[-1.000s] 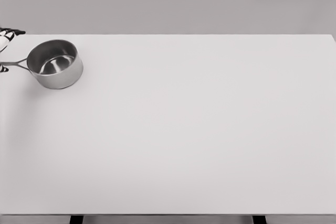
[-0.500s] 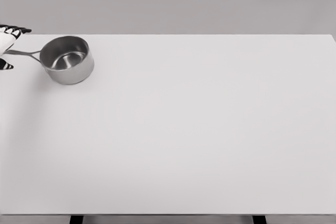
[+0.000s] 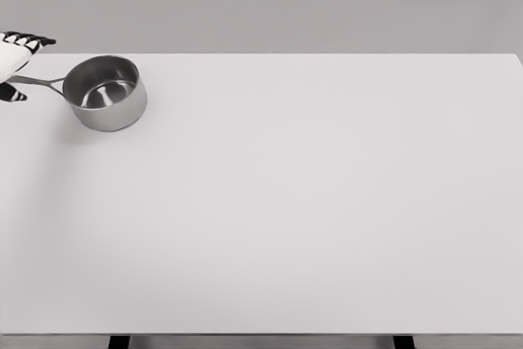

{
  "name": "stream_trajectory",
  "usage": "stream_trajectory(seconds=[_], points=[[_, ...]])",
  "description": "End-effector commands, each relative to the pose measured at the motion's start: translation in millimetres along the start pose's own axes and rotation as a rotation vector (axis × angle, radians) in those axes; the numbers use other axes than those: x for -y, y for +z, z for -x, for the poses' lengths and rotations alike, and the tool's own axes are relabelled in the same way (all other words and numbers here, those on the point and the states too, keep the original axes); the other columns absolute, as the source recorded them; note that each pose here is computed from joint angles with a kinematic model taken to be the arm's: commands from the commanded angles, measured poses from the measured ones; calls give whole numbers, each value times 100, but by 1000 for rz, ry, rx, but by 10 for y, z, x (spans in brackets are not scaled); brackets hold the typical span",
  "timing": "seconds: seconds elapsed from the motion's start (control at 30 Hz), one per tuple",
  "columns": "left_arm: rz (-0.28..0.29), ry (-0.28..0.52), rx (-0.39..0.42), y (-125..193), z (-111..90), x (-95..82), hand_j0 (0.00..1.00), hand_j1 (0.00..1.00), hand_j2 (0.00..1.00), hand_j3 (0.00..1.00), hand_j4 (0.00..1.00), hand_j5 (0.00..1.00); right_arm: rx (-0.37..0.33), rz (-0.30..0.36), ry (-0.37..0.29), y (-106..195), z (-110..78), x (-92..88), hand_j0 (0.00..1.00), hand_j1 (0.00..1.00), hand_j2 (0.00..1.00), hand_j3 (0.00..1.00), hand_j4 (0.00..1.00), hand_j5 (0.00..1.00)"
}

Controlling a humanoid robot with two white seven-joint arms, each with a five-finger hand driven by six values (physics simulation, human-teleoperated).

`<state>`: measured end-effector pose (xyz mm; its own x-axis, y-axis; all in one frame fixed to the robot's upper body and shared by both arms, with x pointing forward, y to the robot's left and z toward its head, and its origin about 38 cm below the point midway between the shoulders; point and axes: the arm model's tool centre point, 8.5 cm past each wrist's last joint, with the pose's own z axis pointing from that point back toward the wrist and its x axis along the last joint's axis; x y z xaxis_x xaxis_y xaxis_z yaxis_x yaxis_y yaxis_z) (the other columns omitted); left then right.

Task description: Rotate pot handle

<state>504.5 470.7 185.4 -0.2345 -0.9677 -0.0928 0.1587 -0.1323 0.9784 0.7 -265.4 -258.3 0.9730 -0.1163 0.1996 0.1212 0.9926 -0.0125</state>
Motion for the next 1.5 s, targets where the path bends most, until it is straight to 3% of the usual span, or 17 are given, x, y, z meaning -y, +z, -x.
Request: stream_trajectory(seconds=[0.0, 0.17, 0.27, 0.67, 0.73, 0.83, 0.9, 1.0, 1.07, 1.1, 1.2, 1.27, 1.37, 1.47], points=[[-3, 0, -11, 41, 62, -25, 100, 100, 100, 100, 100, 100, 0, 0, 0, 0, -1, 0, 100, 100, 100, 100, 100, 100], [-5, 5, -5, 44, 43, -28, 100, 100, 100, 100, 100, 100, 0, 0, 0, 0, -1, 0, 100, 100, 100, 100, 100, 100], [-47, -20, 29, 45, -62, -151, 100, 100, 100, 100, 100, 100, 0, 0, 0, 0, -1, 0, 100, 100, 100, 100, 100, 100], [-64, -13, 44, 314, 10, -122, 100, 100, 100, 100, 100, 100, 0, 0, 0, 0, -1, 0, 100, 100, 100, 100, 100, 100], [-78, -13, 64, 320, -54, -152, 100, 100, 100, 100, 100, 100, 0, 0, 0, 0, -1, 0, 100, 100, 100, 100, 100, 100], [-111, -28, 131, 435, -225, -255, 100, 100, 100, 100, 100, 100, 0, 0, 0, 0, -1, 0, 100, 100, 100, 100, 100, 100], [-179, -22, 207, 611, -363, -462, 100, 100, 100, 100, 100, 100, 0, 0, 0, 0, -1, 0, 100, 100, 100, 100, 100, 100], [-273, -57, 398, 881, -907, -769, 100, 100, 100, 100, 100, 100, 0, 0, 0, 0, -1, 0, 100, 100, 100, 100, 100, 100], [-301, -88, 519, 1050, -1348, -787, 100, 100, 100, 100, 100, 100, 0, 0, 0, 0, -1, 0, 100, 100, 100, 100, 100, 100], [-303, -75, 547, 1093, -1445, -754, 100, 100, 100, 100, 100, 100, 0, 0, 0, 0, -1, 0, 100, 100, 100, 100, 100, 100], [-319, 41, 574, 1077, -1559, -618, 100, 100, 100, 100, 100, 100, 0, 0, 0, 0, -1, 0, 100, 100, 100, 100, 100, 100], [-314, 45, 570, 1066, -1561, -605, 100, 100, 100, 100, 100, 100, -1, 0, -2, 0, 1, 0, 100, 100, 100, 100, 100, 100], [-263, 34, 571, 1051, -1577, -539, 100, 100, 100, 100, 100, 100, 0, 0, 0, 0, -1, 0, 100, 100, 100, 100, 100, 100], [-261, 36, 573, 1051, -1581, -536, 100, 100, 100, 100, 100, 100, 0, 0, 0, 0, -1, 0, 100, 100, 100, 100, 100, 100]])
